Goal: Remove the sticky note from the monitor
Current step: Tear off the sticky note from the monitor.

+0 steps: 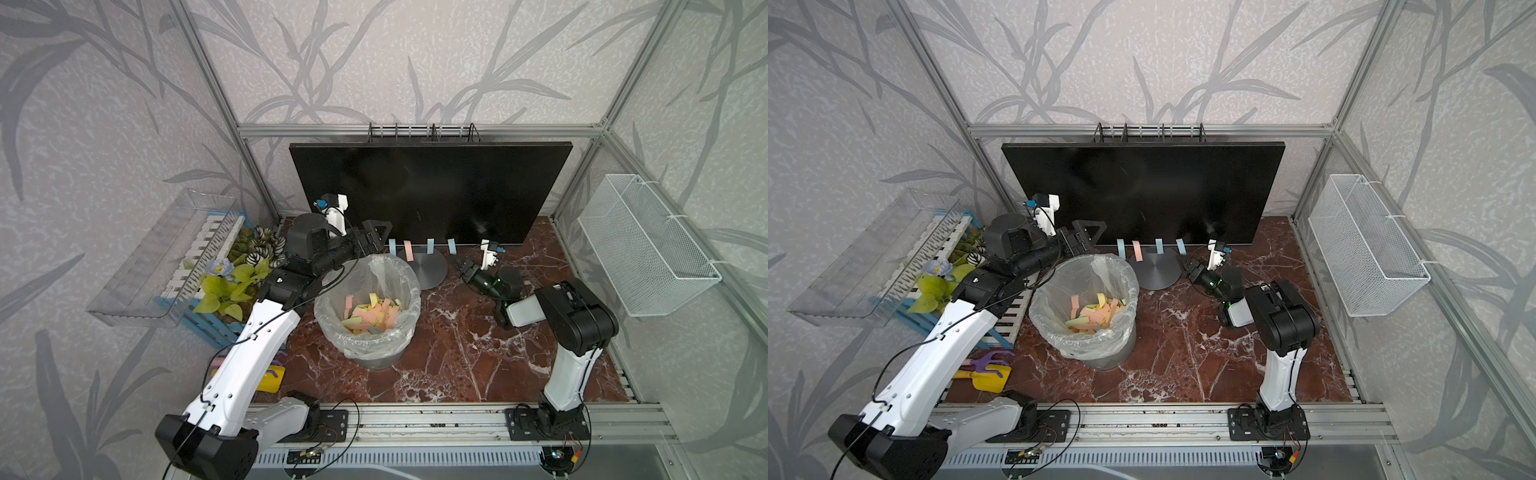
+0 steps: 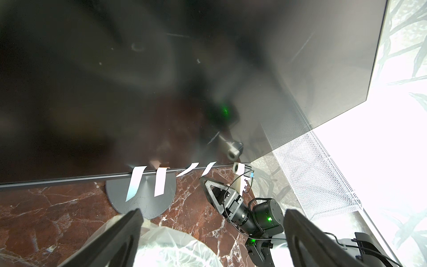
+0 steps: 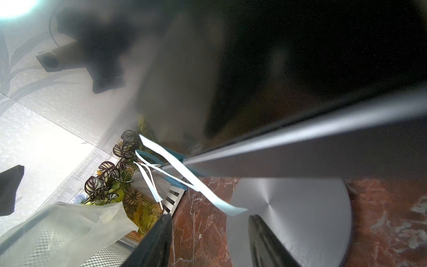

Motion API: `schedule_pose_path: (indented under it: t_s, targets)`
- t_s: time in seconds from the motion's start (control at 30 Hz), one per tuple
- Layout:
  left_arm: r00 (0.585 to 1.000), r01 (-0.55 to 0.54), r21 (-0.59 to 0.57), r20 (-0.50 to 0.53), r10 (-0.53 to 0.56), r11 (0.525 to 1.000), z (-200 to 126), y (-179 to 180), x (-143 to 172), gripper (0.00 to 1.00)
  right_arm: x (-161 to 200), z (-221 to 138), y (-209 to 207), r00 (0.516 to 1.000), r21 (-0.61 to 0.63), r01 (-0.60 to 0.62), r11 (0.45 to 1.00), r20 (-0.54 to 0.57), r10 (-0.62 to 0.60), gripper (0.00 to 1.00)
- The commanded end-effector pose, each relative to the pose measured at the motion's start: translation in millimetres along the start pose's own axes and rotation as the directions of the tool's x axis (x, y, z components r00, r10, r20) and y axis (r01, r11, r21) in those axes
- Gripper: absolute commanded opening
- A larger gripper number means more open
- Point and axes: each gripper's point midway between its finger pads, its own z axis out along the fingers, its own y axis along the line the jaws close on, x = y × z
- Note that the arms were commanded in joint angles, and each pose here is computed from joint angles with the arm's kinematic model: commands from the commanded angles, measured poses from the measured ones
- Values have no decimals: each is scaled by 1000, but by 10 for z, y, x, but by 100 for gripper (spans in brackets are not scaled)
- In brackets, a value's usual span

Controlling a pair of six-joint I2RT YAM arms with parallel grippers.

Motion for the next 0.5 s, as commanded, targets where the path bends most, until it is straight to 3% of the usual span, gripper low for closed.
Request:
schedule_pose_path:
  t_s: [0.0,0.3,0.47]
  targets:
    - [999,-30,22,18,30,999,-59,-106,-77,100,-191,75,35,998,0,10,1000,67,-10,48]
    - [999,-36,22,19,36,999,-85,-111,-65,100,-211,77,80,997,-3,7,1000,79,-6,31]
    - [999,-38,21,20,37,999,-99,-101,-50,100,-195,56,90,997,-5,3,1000,74,-3,15]
